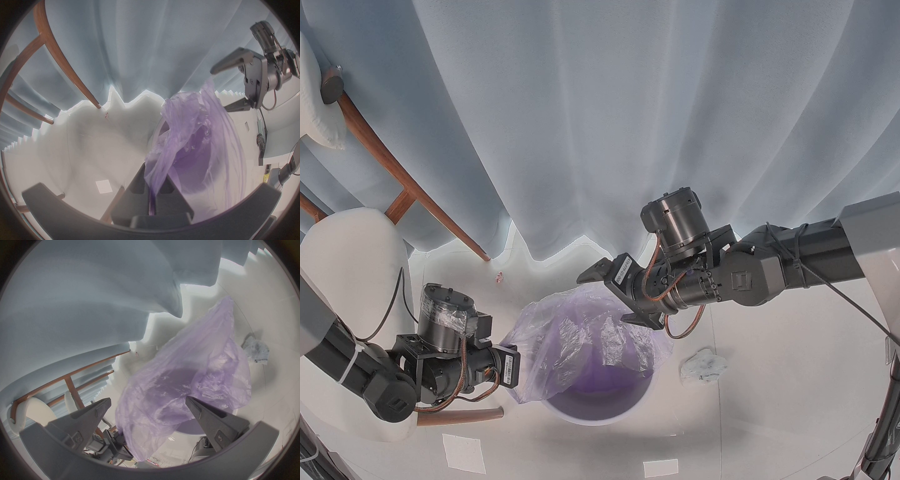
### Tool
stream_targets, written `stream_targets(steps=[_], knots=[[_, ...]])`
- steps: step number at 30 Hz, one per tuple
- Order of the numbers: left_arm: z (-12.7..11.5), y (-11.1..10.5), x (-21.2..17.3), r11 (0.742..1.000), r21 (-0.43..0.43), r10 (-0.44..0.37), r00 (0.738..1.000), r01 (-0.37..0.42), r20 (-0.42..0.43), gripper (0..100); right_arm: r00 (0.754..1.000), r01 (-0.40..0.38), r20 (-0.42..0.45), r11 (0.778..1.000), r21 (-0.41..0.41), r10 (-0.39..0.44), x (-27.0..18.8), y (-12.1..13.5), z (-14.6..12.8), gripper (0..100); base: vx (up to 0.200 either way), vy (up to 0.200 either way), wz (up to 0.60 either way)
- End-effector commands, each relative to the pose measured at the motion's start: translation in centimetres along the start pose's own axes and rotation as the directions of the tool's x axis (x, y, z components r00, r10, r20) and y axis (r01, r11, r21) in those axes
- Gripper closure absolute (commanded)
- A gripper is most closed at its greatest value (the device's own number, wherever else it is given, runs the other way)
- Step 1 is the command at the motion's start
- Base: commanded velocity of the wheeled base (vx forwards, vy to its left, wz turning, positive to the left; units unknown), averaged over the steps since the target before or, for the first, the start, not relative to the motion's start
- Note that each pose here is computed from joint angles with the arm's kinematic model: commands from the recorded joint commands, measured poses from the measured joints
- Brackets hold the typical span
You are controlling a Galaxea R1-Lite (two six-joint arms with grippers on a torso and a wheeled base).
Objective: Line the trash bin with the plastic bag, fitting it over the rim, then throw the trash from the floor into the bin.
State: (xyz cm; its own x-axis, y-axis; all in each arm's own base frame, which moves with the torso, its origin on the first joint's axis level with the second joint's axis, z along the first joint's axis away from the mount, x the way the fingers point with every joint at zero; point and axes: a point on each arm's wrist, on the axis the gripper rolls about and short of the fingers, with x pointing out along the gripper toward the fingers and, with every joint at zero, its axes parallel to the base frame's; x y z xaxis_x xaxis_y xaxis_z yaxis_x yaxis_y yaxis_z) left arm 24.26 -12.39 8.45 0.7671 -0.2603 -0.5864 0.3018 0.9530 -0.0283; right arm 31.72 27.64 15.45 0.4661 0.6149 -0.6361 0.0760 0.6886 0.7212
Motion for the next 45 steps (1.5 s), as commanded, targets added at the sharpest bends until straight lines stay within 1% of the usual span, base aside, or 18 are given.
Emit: stream_targets(steps=[1,6,7,13,15,21,27,39,40,45], knots=[[-0.2,-0.2,-0.1,1.0,0.006,-0.007,1.0,0.007,-0.004,100,1.0,-0.02,0.009,1.0,-0.004,0.02,-0.1,0.6,0.3,0,0.0,0.0,0.0],[0.2,-0.3,-0.1,1.0,0.002,-0.012,0.999,0.012,0.035,100,1.0,-0.023,0.004,1.0,-0.01,0.023,0.0,0.8,0.0,0,0.0,0.0,0.0],[0.3,-0.3,-0.1,1.0,0.001,-0.015,0.999,0.015,0.048,100,1.0,-0.025,-0.003,1.0,-0.015,0.025,0.0,0.9,-0.3,0,0.0,0.0,0.0],[0.4,-0.4,-0.4,1.0,0.013,-0.021,0.998,0.02,0.06,100,0.998,-0.011,-0.066,0.999,-0.046,0.008,0.3,1.6,-2.7,0,0.0,0.0,0.0],[0.4,-0.5,-0.5,1.0,0.014,-0.023,0.998,0.022,0.063,100,0.997,-0.011,-0.071,0.999,-0.049,0.008,0.3,1.8,-2.9,0,0.0,0.0,0.0],[0.3,-0.6,-0.8,0.999,0.022,-0.028,0.998,0.027,0.064,100,0.998,-0.036,-0.048,0.998,-0.047,0.033,0.3,2.4,-2.0,0,0.0,0.0,0.0],[0.2,-0.9,-1.1,0.999,0.03,-0.04,0.997,0.038,0.065,100,0.998,-0.057,-0.028,0.997,-0.061,0.055,0.2,2.9,-1.3,0,0.0,0.0,0.0],[0.2,-1.2,-2.1,0.997,0.048,-0.058,0.995,0.054,0.082,100,0.999,-0.045,-0.013,0.996,-0.083,0.044,1.5,2.2,-0.3,0,0.0,0.0,0.0],[0.1,-1.3,-2.1,0.997,0.055,-0.059,0.995,0.055,0.079,100,0.999,-0.046,-0.013,0.995,-0.085,0.045,1.6,2.3,-0.2,100,0.0,0.0,0.0],[0.0,-1.3,-2.2,0.996,0.065,-0.06,0.995,0.055,0.079,100,0.999,-0.035,-0.022,0.996,-0.083,0.033,2.2,2.0,-0.3,100,0.0,0.0,0.0]])
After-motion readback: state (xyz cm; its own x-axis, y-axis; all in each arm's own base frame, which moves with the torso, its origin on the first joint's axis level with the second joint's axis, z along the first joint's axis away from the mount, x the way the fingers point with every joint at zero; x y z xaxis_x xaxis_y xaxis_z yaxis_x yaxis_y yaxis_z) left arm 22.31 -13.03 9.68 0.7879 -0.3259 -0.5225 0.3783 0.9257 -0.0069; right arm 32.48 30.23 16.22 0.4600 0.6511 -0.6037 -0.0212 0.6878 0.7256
